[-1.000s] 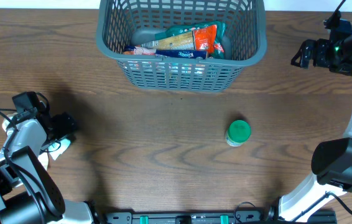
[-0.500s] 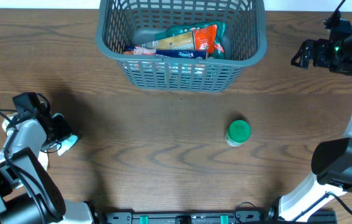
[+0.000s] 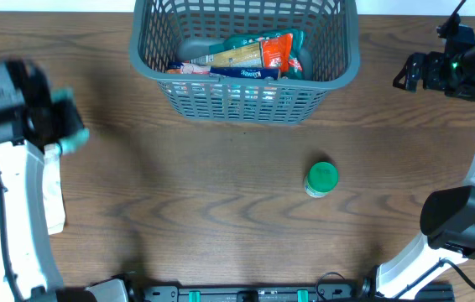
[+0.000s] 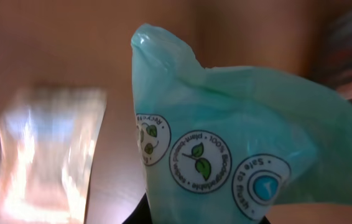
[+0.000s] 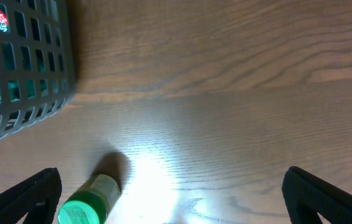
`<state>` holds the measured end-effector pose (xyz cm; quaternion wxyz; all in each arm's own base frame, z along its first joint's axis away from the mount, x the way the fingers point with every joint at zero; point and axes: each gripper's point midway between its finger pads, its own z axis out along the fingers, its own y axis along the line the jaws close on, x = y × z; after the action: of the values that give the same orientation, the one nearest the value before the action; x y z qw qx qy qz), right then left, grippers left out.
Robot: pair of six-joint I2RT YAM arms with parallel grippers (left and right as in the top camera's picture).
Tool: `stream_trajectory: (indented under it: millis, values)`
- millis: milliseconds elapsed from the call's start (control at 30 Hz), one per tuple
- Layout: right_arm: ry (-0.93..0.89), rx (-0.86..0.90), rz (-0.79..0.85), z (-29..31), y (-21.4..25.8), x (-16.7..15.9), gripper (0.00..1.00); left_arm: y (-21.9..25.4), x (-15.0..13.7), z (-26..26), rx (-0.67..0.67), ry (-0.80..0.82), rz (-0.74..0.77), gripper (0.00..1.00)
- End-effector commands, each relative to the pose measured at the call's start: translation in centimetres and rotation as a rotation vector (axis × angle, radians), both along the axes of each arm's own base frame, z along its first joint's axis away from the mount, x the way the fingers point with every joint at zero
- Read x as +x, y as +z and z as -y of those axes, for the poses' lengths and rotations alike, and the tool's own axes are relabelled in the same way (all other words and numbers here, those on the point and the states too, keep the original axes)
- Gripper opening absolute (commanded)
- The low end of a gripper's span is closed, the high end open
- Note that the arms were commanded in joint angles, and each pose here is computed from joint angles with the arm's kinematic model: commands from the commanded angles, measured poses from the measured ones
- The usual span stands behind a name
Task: Pack container
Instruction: 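Lift the mint-green pouch and drop it into the basket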
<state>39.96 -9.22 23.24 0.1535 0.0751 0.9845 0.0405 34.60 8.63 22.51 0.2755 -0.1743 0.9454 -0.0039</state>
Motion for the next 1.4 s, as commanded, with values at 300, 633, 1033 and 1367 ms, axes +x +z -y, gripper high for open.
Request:
stream_trajectory:
  millis: [300, 633, 1033, 1367]
  values:
    - [0.022, -0.008, 0.022, 0.0, 0.3, 0.3, 0.99, 20.3, 9.0, 18.2, 0.542, -0.868, 0.588, 0.06]
    - [0.051, -0.019, 0.026, 0.0, 0.4, 0.3, 0.99, 10.6, 17.3, 28.5, 0.813, -1.300, 0.569, 0.06]
    - [0.051, -0.019, 0.025, 0.0, 0.3, 0.3, 0.99, -3.5, 21.1, 30.3, 0.732, -1.409, 0.346, 0.06]
    - [0.065, -0.025, 0.027, 0.1, 0.4, 0.3, 0.99, 0.5, 20.3, 29.9, 0.706, -1.335, 0.399, 0.99]
